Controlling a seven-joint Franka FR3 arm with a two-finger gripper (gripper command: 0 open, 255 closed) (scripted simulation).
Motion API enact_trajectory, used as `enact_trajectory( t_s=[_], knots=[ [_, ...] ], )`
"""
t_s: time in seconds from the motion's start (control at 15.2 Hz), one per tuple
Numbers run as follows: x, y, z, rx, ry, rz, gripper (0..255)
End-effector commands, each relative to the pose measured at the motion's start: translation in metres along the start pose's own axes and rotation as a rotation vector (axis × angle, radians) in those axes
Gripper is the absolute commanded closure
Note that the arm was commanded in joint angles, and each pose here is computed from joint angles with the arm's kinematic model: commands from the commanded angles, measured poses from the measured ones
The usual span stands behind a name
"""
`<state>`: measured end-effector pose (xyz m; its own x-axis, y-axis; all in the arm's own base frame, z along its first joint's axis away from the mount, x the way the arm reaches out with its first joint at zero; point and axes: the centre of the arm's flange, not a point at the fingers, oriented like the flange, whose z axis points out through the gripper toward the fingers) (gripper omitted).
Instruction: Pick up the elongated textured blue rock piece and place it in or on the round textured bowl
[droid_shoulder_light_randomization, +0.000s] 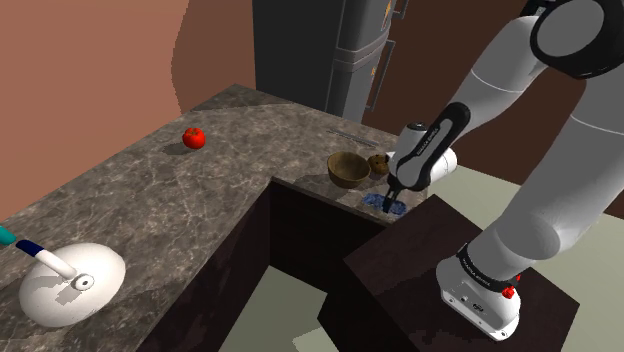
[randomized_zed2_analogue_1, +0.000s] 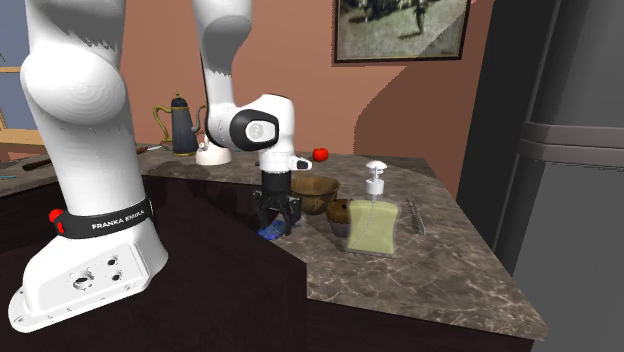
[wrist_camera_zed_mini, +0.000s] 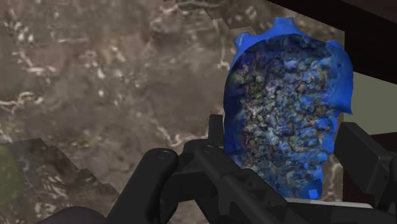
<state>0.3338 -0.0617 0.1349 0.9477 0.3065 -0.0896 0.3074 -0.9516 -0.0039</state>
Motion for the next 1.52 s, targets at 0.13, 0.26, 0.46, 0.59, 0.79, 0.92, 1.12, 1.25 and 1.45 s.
enact_trajectory(
  t_s=[0.13,0.26,0.46,0.59,0.79,0.92,1.12,1.25,1.45],
  knots=[
    [-0.003,-0.001,-0.022,0.000,0.000,0.000,255],
    [-0.004,-0.001,-0.032,0.000,0.000,0.000,255],
    [-0.005,-0.001,-0.048,0.000,0.000,0.000,255],
    [-0.006,-0.001,-0.059,0.000,0.000,0.000,255],
    [-0.007,-0.001,-0.074,0.000,0.000,0.000,255],
    [-0.008,-0.001,-0.085,0.000,0.000,0.000,255],
    [-0.010,-0.001,-0.101,0.000,0.000,0.000,255],
    [-0.011,-0.001,-0.111,0.000,0.000,0.000,255],
    [-0.012,-0.001,-0.127,0.000,0.000,0.000,255]
  ],
)
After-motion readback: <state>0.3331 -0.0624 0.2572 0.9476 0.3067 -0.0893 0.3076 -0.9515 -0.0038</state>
